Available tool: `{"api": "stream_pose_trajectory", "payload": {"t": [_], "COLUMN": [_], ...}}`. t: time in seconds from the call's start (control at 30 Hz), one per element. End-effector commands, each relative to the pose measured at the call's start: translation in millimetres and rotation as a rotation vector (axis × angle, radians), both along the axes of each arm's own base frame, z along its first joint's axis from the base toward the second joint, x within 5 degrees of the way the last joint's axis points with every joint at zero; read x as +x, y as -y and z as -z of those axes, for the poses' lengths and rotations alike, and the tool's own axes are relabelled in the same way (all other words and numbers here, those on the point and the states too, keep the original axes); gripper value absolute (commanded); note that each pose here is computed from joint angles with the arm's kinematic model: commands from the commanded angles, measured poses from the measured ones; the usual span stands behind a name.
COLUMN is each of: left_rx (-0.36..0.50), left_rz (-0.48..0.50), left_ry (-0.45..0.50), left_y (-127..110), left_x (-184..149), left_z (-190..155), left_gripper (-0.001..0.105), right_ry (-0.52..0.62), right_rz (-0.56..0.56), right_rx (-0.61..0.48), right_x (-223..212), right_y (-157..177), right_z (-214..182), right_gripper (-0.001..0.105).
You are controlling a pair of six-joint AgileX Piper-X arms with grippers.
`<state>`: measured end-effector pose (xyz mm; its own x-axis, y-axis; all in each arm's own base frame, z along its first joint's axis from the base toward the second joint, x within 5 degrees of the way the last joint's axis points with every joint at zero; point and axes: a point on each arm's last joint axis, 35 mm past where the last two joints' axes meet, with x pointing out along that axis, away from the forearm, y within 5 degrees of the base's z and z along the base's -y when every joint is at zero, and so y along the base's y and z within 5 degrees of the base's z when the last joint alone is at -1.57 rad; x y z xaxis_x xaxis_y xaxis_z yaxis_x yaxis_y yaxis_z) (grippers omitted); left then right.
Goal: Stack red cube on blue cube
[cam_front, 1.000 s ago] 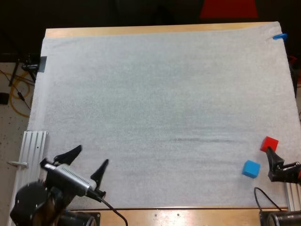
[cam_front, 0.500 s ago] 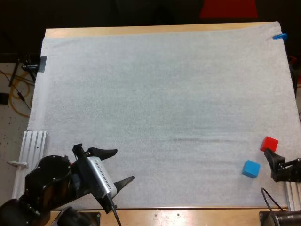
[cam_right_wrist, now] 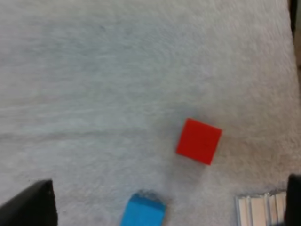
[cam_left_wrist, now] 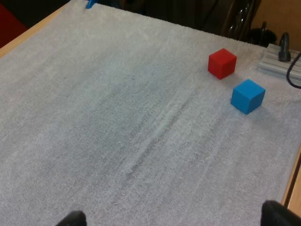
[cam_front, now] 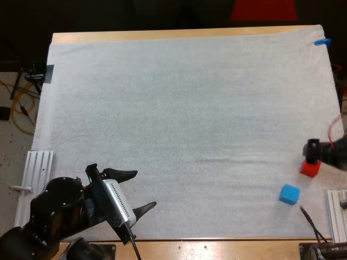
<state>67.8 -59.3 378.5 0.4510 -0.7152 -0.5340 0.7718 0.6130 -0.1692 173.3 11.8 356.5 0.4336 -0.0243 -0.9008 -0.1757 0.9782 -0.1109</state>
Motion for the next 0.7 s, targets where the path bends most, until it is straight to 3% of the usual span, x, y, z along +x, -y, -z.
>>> {"api": "stream_pose_trajectory", "payload": {"t": [0.0, 0.47, 0.67], "left_rx": [-0.009, -0.009, -0.009], "left_rz": [0.012, 0.012, 0.012], "left_ry": [0.016, 0.016, 0.016], "left_y": [0.7, 0.7, 0.7], "left_x": [0.2, 0.2, 0.2], "left_z": [-3.3, -3.3, -3.3], "left_gripper": [0.069, 0.069, 0.069], "right_ry": [-0.008, -0.152, -0.266], "right_rz": [0.031, 0.183, 0.267], "right_rx": [-0.024, -0.034, 0.037], "right_x": [6.6, 46.5, 56.8], "right_y": [1.5, 2.4, 22.1], "right_z": [3.1, 98.2, 142.4], "right_gripper": [0.093, 0.093, 0.093]}}
